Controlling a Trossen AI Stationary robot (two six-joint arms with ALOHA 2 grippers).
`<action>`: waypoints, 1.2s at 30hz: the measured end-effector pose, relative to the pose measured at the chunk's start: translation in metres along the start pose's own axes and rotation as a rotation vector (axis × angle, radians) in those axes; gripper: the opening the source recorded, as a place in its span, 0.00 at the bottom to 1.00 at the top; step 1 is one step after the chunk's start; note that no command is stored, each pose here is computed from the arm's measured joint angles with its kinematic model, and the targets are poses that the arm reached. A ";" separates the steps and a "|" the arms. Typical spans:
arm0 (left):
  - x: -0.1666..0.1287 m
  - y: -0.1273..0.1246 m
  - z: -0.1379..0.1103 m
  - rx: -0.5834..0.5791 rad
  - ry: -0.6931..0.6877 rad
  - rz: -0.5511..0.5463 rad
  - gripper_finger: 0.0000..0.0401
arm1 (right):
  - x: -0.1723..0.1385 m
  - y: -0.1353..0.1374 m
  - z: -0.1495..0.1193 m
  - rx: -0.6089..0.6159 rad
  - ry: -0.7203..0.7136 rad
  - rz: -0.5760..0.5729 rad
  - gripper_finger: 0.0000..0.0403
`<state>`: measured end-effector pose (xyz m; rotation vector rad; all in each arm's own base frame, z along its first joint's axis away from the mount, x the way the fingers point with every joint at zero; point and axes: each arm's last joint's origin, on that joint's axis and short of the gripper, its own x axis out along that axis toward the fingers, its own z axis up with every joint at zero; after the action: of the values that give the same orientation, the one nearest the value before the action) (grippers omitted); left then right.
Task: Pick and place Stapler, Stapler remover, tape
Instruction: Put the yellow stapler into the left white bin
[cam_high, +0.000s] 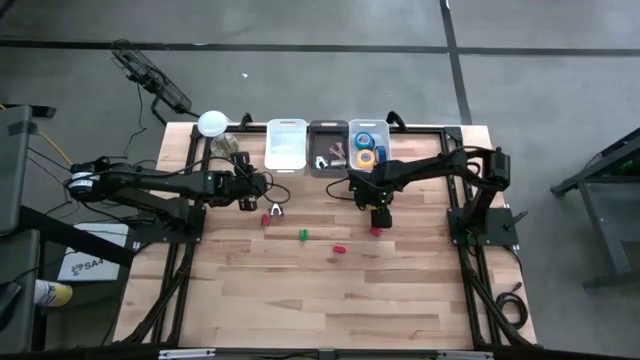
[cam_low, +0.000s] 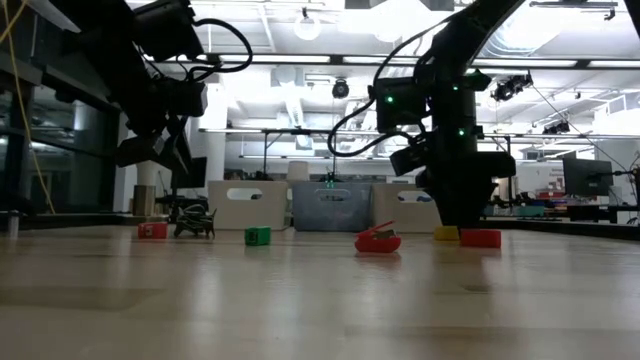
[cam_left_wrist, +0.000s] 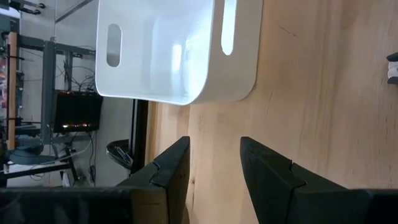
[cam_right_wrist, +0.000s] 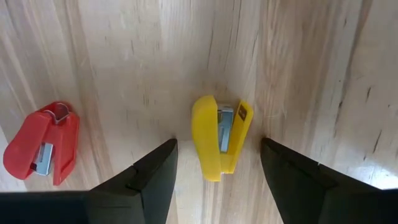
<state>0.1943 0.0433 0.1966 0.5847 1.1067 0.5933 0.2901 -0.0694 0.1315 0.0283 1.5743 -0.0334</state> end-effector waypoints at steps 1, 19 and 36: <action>0.000 0.000 0.000 0.000 0.000 0.000 0.34 | 0.000 0.000 0.000 0.000 0.001 0.000 0.55; 0.000 0.000 0.000 0.001 0.000 0.000 0.34 | 0.002 0.000 -0.002 -0.015 0.019 -0.002 0.35; 0.000 0.000 0.000 0.000 0.000 0.000 0.34 | 0.002 0.000 -0.003 -0.023 0.028 -0.002 0.11</action>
<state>0.1943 0.0433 0.1965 0.5847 1.1069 0.5929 0.2875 -0.0690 0.1294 0.0091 1.6021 -0.0159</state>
